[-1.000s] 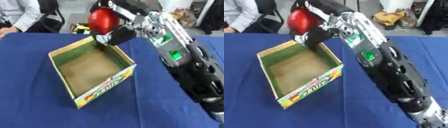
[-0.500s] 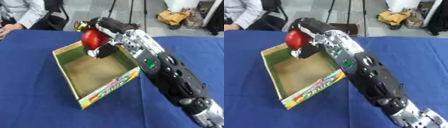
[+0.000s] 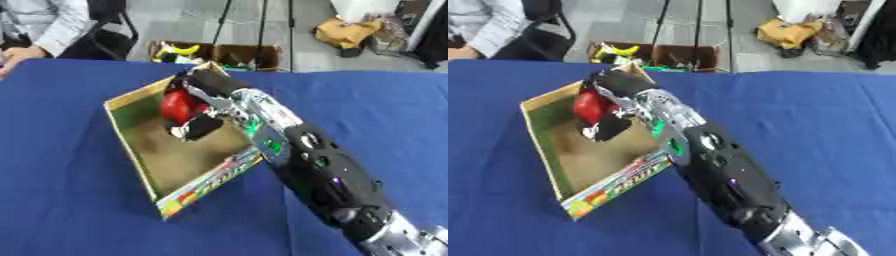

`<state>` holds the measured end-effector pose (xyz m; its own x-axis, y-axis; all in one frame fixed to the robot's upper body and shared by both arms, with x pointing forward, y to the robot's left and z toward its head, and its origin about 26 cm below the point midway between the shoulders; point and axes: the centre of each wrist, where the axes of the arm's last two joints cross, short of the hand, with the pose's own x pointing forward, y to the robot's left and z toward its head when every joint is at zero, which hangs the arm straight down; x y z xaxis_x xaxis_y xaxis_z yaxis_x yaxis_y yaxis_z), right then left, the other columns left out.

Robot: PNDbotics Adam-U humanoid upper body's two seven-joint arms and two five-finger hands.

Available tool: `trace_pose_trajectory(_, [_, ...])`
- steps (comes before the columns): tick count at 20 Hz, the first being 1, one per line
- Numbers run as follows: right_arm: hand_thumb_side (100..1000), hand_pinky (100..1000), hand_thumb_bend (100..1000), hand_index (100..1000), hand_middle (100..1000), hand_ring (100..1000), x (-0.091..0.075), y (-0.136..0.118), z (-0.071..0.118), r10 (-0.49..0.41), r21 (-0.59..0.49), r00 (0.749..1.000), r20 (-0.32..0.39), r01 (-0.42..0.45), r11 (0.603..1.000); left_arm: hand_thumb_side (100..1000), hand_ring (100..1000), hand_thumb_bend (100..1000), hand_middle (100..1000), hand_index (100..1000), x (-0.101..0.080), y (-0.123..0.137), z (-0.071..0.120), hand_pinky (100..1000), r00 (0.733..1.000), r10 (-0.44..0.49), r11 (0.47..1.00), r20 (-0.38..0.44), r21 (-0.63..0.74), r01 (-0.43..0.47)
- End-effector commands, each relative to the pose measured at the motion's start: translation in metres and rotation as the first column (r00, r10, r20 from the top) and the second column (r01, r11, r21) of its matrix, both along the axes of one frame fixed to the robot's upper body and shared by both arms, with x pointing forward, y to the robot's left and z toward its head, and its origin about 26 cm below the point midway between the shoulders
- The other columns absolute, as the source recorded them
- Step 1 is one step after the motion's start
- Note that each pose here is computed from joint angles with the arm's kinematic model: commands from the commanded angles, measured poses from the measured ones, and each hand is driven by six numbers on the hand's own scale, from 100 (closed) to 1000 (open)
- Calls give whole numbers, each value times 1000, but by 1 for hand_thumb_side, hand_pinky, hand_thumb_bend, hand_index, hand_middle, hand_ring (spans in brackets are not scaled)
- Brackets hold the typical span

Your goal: Pick up objects on the table and place them in the box.

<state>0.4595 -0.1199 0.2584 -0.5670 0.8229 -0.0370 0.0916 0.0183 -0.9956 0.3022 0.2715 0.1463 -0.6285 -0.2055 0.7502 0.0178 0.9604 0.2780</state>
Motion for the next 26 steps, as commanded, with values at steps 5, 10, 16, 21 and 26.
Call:
trace_pose_trajectory(5, [245,414,100,806,791,440,8,7,-17,-57,-48,998,0,57,997,836,409,100,502,658,0,0,6,210,1000,-6,1000,24,3,6])
trace_pose_trajectory(10, [306,444,100,857,805,484,8,9,-21,-71,-105,997,-23,68,992,838,410,100,502,658,0,0,5,210,1000,-6,1000,22,3,6])
trace_pose_trajectory(16, [746,676,691,917,870,706,-1,10,2,-12,-105,1000,-8,11,994,837,410,100,502,658,-1,1,4,211,1000,-3,1000,16,5,3])
trace_pose_trajectory(21, [1000,802,708,939,916,791,-6,4,22,19,-39,999,37,-17,999,836,410,100,503,658,-1,2,3,211,1000,0,1000,13,5,0])
trace_pose_trajectory(26, [1000,831,731,949,925,796,-9,-5,38,48,17,997,64,-49,999,836,411,100,503,658,-1,2,2,211,1000,2,1000,9,7,-2])
